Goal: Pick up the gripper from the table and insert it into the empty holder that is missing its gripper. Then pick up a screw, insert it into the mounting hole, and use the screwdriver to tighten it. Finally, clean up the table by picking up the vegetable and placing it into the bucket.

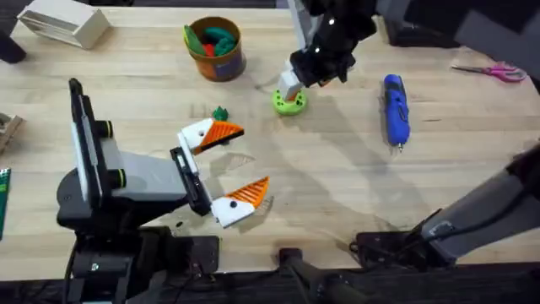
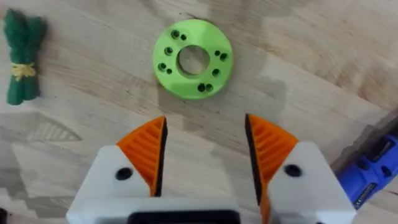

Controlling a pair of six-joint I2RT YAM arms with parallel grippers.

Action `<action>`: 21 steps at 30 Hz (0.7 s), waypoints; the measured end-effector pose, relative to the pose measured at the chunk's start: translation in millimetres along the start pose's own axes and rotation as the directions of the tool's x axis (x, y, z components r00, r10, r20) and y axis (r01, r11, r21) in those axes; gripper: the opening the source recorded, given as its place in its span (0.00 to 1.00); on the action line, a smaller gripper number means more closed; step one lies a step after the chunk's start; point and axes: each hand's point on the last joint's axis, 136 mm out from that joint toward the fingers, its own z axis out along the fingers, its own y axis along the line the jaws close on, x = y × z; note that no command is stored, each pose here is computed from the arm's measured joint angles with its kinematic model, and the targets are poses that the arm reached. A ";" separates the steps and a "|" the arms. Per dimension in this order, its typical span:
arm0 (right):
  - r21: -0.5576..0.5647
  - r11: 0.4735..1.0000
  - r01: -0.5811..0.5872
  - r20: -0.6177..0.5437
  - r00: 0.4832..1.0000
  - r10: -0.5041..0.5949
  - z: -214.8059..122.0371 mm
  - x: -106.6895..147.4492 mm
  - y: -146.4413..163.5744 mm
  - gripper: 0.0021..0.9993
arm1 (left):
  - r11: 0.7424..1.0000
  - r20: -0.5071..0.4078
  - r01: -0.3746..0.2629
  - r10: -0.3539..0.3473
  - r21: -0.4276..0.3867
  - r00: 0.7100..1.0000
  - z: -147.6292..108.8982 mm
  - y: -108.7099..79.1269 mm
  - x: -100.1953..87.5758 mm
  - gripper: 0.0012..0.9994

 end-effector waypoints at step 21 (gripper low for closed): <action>0.006 1.000 0.005 -0.078 0.997 -0.004 55.6 -4.0 3.6 0.54 | 1.000 0.000 0.000 0.000 0.000 1.000 0.0 0.0 0.0 0.99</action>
